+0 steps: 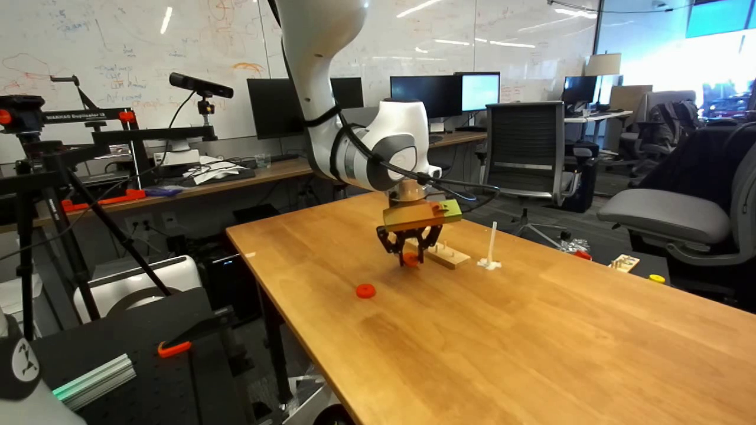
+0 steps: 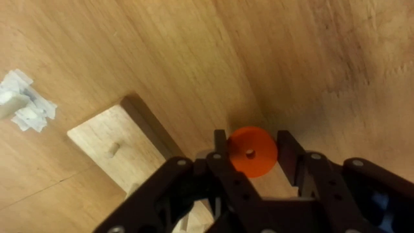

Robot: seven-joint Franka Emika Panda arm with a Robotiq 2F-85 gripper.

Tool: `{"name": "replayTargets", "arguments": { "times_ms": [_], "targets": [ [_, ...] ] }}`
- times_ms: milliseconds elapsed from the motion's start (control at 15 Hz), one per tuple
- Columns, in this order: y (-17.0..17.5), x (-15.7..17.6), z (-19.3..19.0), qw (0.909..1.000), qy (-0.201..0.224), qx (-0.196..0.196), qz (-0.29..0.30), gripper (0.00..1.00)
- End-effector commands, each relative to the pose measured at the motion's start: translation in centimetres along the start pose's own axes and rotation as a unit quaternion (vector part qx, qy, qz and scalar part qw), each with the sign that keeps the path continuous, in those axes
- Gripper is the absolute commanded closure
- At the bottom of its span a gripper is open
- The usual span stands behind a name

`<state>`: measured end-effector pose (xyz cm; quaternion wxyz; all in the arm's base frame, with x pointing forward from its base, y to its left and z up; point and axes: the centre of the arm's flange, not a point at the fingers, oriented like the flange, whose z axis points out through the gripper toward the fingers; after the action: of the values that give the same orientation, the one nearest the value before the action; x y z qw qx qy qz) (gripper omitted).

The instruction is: Take the orange object farthest away from you and put it on the wooden board

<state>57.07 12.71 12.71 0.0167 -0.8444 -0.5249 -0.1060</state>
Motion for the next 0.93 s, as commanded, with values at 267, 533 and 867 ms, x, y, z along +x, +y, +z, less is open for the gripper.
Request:
{"name": "replayTargets", "arguments": {
  "times_ms": [267, 533, 867],
  "targets": [
    [2.5, -1.0, -1.2, 0.9913, 0.01, -0.031, 0.128, 0.82],
    [3.2, -0.6, -2.2, 0.9854, 0.021, -0.042, 0.164, 0.82],
    [3.0, 1.9, -2.5, 0.9822, 0.023, -0.047, 0.181, 0.82]
  ]
}}
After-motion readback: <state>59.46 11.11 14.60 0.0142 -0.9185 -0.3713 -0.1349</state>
